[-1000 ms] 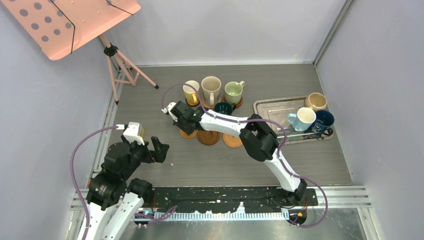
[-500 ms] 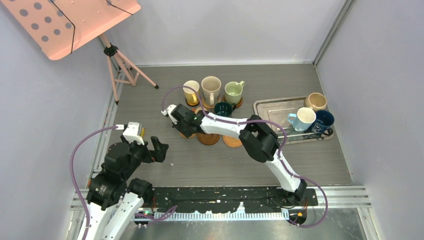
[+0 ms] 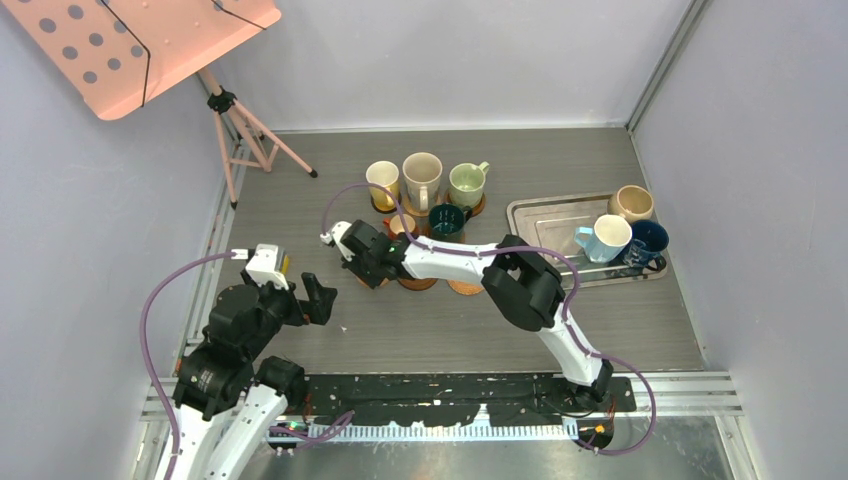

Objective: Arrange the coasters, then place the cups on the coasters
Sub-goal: Pick up the cup from the tray.

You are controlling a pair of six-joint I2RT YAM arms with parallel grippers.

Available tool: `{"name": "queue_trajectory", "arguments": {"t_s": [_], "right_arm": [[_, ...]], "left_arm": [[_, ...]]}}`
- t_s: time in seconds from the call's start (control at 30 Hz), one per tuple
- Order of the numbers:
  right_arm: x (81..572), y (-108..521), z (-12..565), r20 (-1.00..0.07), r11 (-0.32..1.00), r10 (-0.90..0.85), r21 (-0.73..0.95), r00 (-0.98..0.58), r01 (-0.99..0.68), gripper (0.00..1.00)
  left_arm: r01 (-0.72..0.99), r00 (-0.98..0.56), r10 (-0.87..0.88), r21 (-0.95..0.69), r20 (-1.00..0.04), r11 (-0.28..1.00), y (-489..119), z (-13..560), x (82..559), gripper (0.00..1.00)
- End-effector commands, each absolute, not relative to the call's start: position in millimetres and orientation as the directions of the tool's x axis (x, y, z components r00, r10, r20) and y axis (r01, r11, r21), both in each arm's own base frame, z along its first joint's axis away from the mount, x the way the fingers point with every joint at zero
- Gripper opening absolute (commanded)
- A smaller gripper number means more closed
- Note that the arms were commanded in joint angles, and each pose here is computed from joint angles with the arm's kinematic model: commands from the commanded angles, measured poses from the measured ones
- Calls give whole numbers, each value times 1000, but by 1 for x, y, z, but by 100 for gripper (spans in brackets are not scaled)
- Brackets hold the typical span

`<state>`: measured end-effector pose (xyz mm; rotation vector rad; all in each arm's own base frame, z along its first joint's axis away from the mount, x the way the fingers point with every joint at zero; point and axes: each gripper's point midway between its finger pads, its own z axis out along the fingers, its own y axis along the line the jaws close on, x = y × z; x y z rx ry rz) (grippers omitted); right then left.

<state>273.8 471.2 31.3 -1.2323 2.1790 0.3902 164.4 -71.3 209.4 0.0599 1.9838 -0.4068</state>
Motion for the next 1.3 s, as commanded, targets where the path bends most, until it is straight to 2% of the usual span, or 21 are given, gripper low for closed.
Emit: {"name": "queue_trajectory", "arguments": {"t_s": [0.0, 0.13, 0.37, 0.47, 0.6, 0.67, 0.77, 0.8, 0.87, 0.93, 1.03, 1.07, 1.27], "right_arm": [[262, 466, 31, -607, 527, -679, -10, -414, -850, 5], [277, 471, 49, -629, 548, -665, -44, -403, -836, 11], [304, 464, 143, -746, 638, -520, -15, -416, -770, 24], [317, 435, 178, -776, 725, -439, -8, -453, -688, 33], [334, 380, 205, -771, 848, -304, 48, -559, -528, 38], [341, 349, 214, -761, 890, -221, 97, -610, -445, 47], [355, 295, 237, -768, 934, -71, 173, -636, -313, 69], [354, 281, 230, -755, 946, -39, 184, -654, -268, 73], [358, 243, 240, -769, 965, 48, 201, -638, -170, 87], [360, 203, 245, -781, 976, 134, 209, -610, -53, 97], [359, 138, 253, -804, 967, 253, 217, -538, 131, 99], [358, 117, 260, -811, 952, 303, 238, -501, 190, 97], [340, 24, 263, -833, 851, 424, 233, -356, 470, 95]], "left_arm": [[230, -412, -144, -255, -900, 939, -73, 216, 170, 99], [230, -412, -145, -256, -900, 939, -73, 216, 170, 99], [214, -410, -146, -250, -900, 944, -70, 215, 170, 99], [215, -404, -149, -252, -903, 944, -69, 216, 169, 99], [213, -411, -146, -251, -900, 944, -70, 215, 170, 99], [213, -416, -145, -251, -898, 944, -70, 214, 170, 99], [216, -421, -144, -253, -896, 943, -71, 214, 170, 99], [216, -421, -145, -254, -895, 943, -71, 214, 170, 99], [219, -420, -146, -256, -896, 941, -72, 214, 170, 99], [222, -422, -145, -257, -895, 941, -72, 213, 170, 99], [226, -425, -143, -258, -894, 939, -73, 213, 170, 99], [228, -424, -143, -258, -894, 939, -74, 214, 170, 99], [217, -418, -147, -256, -897, 942, -71, 214, 170, 99]]}}
